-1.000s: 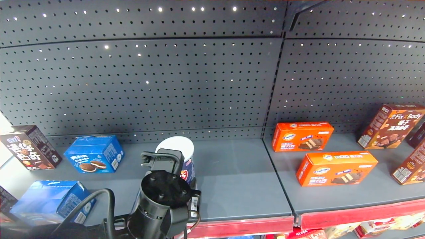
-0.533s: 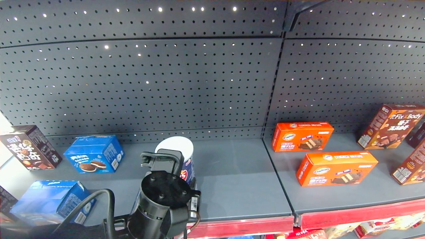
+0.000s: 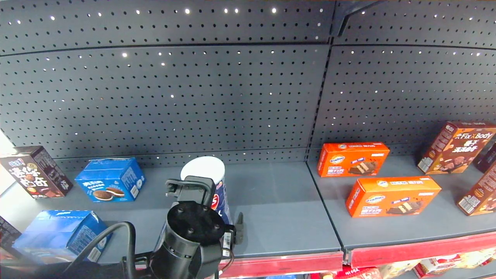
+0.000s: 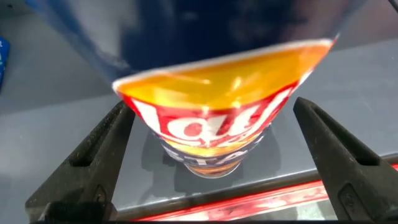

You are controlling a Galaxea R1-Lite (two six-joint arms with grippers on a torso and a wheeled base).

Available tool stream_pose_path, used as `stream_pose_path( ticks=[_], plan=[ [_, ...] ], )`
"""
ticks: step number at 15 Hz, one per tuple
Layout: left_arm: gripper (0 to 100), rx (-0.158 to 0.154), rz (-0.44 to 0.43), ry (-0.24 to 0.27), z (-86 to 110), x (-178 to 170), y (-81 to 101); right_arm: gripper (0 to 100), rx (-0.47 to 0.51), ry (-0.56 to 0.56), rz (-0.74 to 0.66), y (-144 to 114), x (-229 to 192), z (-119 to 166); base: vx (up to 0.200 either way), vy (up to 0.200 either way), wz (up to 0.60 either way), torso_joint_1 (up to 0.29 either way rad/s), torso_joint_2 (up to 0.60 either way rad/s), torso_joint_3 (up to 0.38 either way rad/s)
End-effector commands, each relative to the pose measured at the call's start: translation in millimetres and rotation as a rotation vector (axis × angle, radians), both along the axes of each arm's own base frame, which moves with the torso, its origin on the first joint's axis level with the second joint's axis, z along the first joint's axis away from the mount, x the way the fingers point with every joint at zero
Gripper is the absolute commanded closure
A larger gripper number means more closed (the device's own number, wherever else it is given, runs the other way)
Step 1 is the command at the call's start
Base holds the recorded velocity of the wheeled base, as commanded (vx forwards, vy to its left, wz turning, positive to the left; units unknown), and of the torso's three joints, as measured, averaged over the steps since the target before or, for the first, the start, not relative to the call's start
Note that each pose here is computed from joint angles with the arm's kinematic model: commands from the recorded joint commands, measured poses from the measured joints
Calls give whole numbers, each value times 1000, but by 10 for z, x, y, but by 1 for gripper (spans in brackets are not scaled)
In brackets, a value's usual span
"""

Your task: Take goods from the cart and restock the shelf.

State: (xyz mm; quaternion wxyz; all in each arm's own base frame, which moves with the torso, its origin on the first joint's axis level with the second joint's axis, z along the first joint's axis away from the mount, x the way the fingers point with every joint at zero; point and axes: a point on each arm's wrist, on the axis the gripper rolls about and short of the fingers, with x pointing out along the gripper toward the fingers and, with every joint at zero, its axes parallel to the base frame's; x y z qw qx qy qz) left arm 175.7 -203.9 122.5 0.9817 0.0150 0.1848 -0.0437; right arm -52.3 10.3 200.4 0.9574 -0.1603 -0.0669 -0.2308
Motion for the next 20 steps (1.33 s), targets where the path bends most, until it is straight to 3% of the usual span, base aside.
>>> stream_pose_path(
  ticks=[1, 9, 14, 16, 18, 20],
  plan=[
    [0, -9, 2, -7, 16, 3, -3, 100, 1, 3, 0, -1, 4, -3, 0, 0, 0, 0, 0, 0],
    [0, -40, -48, -40, 164, -279, 119, 100, 1, 3, 0, 0, 0, -10, 0, 0, 0, 0, 0, 0],
    [0, -118, -54, -103, 463, -461, 322, 100, 1, 11, 2, -2, 10, -38, 0, 0, 0, 0, 0, 0],
    [0, -118, -61, -125, 564, -519, 414, 100, 3, 15, 3, -4, 17, -44, 0, 0, 0, 0, 0, 0],
    [0, -151, -62, -155, 671, -577, 503, 100, 4, 16, 1, -4, 16, -55, 0, 0, 0, 0, 0, 0],
    [0, -139, -63, -184, 748, -592, 559, 100, 7, 25, -2, -7, 30, -80, 0, 0, 0, 0, 0, 0]
  ],
)
